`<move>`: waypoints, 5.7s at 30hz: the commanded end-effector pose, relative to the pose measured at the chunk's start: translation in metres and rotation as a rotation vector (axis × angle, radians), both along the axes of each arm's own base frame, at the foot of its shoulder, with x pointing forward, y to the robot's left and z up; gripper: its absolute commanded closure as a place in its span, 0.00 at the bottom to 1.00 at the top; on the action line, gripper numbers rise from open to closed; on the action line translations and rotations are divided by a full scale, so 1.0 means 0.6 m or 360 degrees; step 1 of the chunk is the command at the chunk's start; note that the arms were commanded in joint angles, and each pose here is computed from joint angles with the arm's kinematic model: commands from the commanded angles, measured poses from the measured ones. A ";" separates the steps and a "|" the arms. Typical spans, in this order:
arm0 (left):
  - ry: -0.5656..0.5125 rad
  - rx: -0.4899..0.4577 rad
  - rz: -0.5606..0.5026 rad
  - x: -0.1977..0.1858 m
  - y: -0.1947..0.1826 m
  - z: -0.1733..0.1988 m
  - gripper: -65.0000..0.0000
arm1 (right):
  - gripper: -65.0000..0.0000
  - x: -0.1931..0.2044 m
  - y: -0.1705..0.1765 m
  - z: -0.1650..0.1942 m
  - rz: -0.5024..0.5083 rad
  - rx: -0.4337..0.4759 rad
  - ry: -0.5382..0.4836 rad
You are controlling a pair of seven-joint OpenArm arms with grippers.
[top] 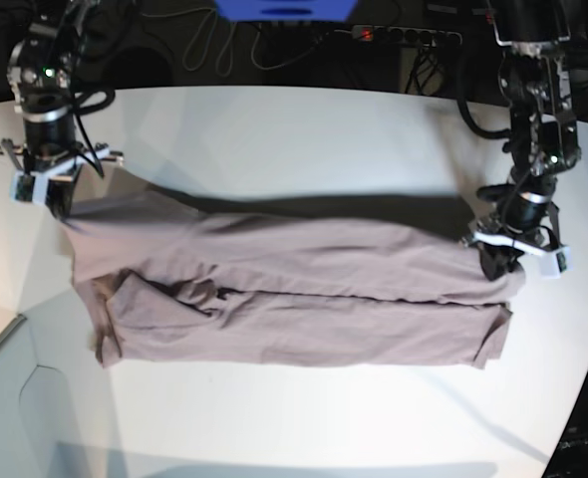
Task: Layout the t-shirt on the table in an organized manner, then fold the t-shirt properly
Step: 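Pull the held corners apart with both grippers to straighten the fold, then regrasp the shirt corner with the left gripper while the right holds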
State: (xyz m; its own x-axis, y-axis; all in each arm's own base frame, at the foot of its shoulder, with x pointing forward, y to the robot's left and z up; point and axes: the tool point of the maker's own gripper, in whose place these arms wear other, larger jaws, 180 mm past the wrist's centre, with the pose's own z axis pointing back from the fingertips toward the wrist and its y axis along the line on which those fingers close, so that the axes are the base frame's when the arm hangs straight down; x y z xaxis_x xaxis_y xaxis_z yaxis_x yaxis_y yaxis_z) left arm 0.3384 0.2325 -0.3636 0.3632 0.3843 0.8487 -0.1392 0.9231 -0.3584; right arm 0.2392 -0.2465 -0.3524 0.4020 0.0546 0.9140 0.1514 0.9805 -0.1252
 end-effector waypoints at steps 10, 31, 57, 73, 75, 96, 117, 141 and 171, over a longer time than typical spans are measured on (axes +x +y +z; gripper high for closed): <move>0.0042 0.0013 0.0147 -0.078 0.048 -0.015 0.99 | 1.00 -0.061 -0.001 0.014 -0.0058 -0.0012 0.0012; 0.0221 -0.0080 0.0345 -0.138 0.136 -0.032 0.20 | 1.00 -0.052 -0.002 0.021 -0.0059 -0.0016 -0.0009; 0.0550 -0.0076 0.0134 -0.139 0.105 -0.145 0.37 | 1.00 -0.053 0.000 0.021 -0.0064 -0.0008 -0.0010; 0.0542 -0.0153 0.0096 -0.062 0.079 -0.159 0.37 | 1.00 -0.058 -0.018 0.022 -0.0103 -0.0032 -0.0006; 0.0553 -0.0158 0.0075 -0.056 0.070 -0.163 0.37 | 1.00 -0.058 -0.018 0.022 -0.0103 -0.0032 -0.0006; 0.0611 -0.0153 -0.0053 -0.053 0.027 -0.180 1.00 | 1.00 -0.050 -0.017 0.026 -0.0104 -0.0031 -0.0026; 0.0532 -0.0183 0.0094 -0.156 0.041 -0.147 0.78 | 1.00 -0.048 -0.013 0.026 -0.0094 -0.0025 -0.0027; 0.0566 -0.0200 0.0086 -0.196 0.033 -0.149 0.55 | 1.00 -0.049 -0.012 0.025 -0.0095 -0.0021 -0.0026; 0.0355 -0.0194 -0.0003 -0.201 0.006 -0.054 1.00 | 1.00 -0.051 -0.015 0.024 -0.0102 -0.0023 -0.0023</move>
State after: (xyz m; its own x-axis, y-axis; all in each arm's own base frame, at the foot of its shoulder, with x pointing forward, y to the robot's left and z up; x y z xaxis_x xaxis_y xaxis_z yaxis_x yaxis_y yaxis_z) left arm 0.2143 0.2316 -0.4055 0.5606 0.4855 0.6708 -0.2394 0.8705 -0.4300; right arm 0.2049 -0.2545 -0.3491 0.4331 0.0307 0.9008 0.2161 0.9667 -0.1368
